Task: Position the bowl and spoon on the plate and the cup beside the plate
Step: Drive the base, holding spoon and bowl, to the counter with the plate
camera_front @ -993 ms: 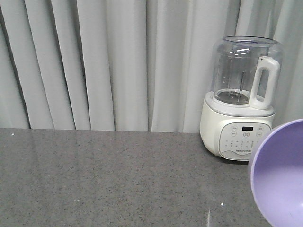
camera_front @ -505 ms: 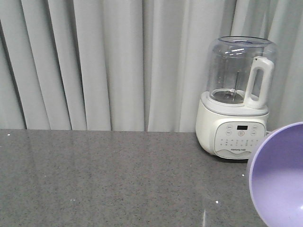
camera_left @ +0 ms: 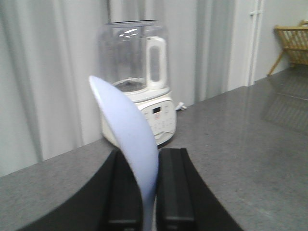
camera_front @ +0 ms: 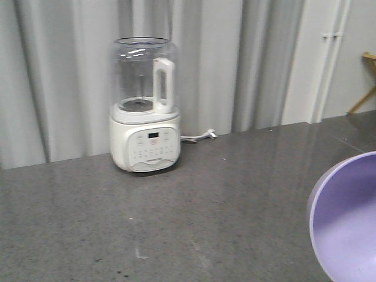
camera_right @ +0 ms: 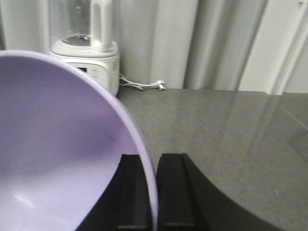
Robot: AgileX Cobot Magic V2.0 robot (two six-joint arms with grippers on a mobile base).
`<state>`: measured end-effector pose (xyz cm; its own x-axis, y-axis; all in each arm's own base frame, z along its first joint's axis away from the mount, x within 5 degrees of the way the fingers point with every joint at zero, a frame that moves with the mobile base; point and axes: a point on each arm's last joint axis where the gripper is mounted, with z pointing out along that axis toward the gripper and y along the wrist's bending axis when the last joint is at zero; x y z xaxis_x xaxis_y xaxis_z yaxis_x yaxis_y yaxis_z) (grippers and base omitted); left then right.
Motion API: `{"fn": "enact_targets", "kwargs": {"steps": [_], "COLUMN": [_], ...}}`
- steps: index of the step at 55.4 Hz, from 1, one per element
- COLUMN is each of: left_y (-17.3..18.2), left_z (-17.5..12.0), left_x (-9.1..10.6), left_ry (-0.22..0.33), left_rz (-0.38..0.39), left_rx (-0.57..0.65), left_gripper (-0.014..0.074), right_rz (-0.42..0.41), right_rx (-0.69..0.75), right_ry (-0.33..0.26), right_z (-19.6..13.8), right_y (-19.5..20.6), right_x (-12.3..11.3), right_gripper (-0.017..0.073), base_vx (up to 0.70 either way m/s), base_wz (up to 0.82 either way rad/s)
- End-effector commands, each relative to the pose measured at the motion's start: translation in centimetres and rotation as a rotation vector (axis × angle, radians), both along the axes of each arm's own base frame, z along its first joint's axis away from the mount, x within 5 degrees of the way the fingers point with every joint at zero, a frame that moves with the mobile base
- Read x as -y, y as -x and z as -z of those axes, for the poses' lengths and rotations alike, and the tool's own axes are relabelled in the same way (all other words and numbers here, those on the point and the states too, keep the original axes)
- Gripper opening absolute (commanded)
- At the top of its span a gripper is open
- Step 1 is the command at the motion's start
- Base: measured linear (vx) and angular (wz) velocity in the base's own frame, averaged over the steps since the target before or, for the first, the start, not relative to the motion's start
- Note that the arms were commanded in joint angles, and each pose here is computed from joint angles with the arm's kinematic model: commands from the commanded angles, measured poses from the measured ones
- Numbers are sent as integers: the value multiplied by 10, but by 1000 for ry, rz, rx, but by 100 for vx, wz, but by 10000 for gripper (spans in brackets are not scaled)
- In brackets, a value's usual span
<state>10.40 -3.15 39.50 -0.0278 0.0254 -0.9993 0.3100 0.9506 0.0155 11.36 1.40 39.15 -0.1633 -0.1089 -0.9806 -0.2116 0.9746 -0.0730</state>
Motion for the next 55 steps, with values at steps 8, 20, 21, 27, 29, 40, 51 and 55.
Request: {"fn": "enact_targets", "kwargs": {"steps": [8, 20, 21, 27, 29, 40, 51, 55], "left_y": [1, 1, 1, 1, 1, 1, 1, 1], "left_z": [-14, -14, -14, -14, -14, -14, -14, -14], "left_x": [-1, -1, -1, -1, -1, -1, -1, -1], "left_ry": [44, 44, 44, 44, 44, 44, 44, 44], "left_rz": [-13, -13, -13, -13, -13, -13, -13, -13], "left_rx": [84, 84, 84, 84, 84, 84, 84, 84], "left_gripper": [3, 3, 3, 3, 3, 3, 3, 3], "right_rz": [35, 35, 35, 35, 35, 35, 35, 35], "right_rx": [93, 93, 93, 93, 93, 93, 93, 93], "right_ry": [-19, -19, -19, -19, -19, -19, -19, -19], "right_z": [-15, -15, -15, -15, -15, -15, -15, -15], "right_y": [1, 1, 1, 1, 1, 1, 1, 1], "right_x": [3, 3, 3, 3, 3, 3, 3, 3], "right_gripper": [-8, -8, -8, -8, -8, -8, -8, -8], "base_vx": [-16, -15, -13, -12, -11, -9, -1, 3], "base_wz": [-71, -64, -59, -56, -54, -55, -59, -61]}}
